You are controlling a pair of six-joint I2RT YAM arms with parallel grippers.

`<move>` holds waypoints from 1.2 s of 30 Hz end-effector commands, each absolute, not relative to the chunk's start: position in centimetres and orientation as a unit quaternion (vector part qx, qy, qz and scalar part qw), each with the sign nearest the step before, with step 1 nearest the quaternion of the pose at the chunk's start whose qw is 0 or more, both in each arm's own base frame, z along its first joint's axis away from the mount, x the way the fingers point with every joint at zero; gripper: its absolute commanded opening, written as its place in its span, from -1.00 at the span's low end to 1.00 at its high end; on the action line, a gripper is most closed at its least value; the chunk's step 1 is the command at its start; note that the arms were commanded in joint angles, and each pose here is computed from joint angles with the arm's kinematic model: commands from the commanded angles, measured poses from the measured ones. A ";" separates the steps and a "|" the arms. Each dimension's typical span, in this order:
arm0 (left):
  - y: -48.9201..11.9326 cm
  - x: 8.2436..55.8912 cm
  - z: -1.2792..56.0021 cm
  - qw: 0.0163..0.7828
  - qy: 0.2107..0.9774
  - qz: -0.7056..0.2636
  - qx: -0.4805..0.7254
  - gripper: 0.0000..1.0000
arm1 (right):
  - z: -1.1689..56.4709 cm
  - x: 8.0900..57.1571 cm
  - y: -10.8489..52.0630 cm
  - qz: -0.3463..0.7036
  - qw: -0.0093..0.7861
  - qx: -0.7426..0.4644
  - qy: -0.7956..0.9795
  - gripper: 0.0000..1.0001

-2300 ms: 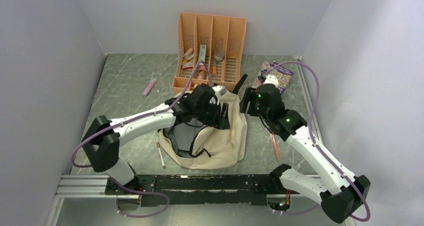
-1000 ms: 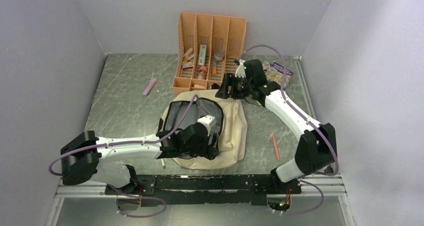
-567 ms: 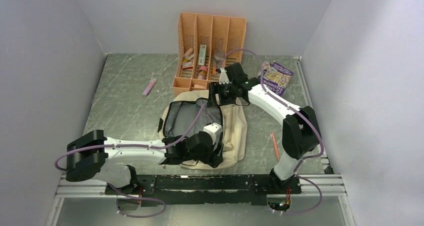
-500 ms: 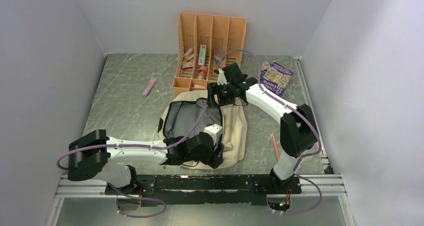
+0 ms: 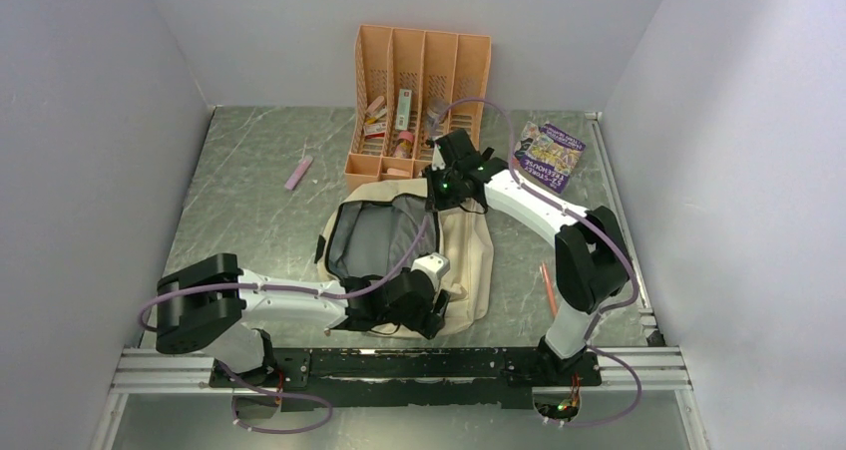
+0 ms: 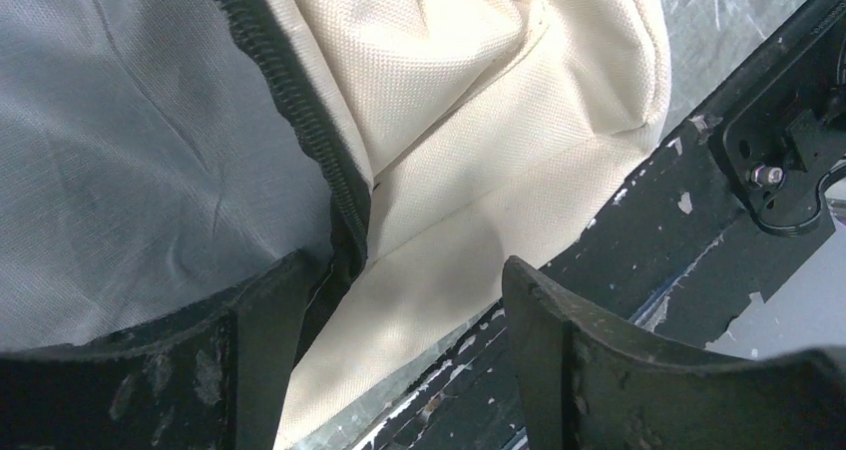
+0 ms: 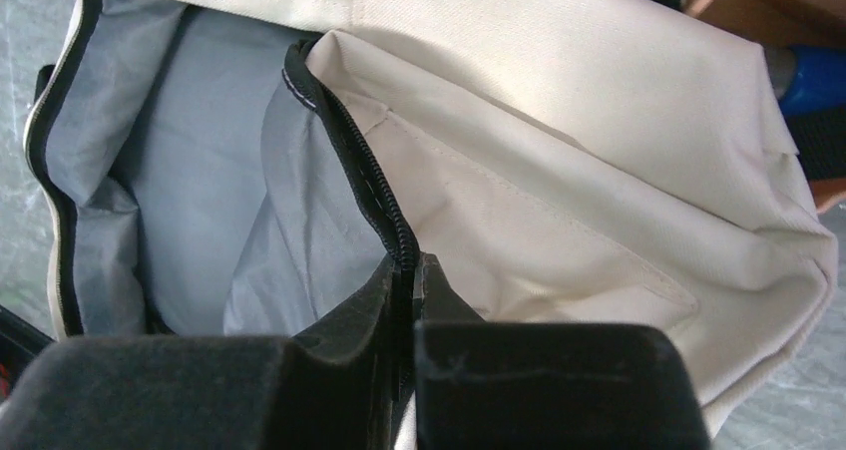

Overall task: Pack the student bag
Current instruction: Adjust the student bag at the center of the board, then pick up the book from the center of the board.

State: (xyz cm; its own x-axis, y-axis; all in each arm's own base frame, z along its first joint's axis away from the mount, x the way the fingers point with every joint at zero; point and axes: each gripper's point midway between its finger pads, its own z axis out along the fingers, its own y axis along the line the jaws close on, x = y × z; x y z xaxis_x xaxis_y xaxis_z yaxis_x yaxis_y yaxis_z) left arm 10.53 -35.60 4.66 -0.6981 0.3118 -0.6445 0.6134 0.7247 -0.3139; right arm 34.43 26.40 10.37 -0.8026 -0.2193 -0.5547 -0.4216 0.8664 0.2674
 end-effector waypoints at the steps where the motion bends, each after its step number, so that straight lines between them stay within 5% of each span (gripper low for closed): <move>1: -36.6 10.5 4.4 0.292 0.878 -0.271 0.266 0.49 | 12.2 36.6 24.9 0.183 0.315 -0.132 0.922 -0.99; 9: -36.3 10.4 4.3 0.293 0.878 -0.267 0.268 0.48 | 10.2 36.8 22.9 0.210 0.275 -0.095 0.933 -0.96; 19: -36.9 13.0 12.7 0.365 0.852 -0.270 0.260 0.71 | 21.3 38.7 20.0 0.208 0.437 -0.043 0.874 0.08; 27: -36.1 16.6 19.0 0.401 0.828 -0.304 0.249 0.88 | 22.0 40.2 8.1 0.159 0.496 0.171 0.836 0.48; 36: -31.2 26.9 22.9 0.445 0.837 -0.254 0.191 0.89 | 17.8 40.0 -2.7 0.096 0.494 0.336 0.796 0.79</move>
State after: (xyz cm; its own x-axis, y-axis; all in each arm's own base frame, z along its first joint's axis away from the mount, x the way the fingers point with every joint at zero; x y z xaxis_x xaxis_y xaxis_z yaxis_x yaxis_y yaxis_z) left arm 23.80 -32.38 21.02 -0.5536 0.0704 -0.8298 0.5458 0.7832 -0.2978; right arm 39.31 1.58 17.79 -0.4241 0.5380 -0.7285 0.3318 0.8408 0.4278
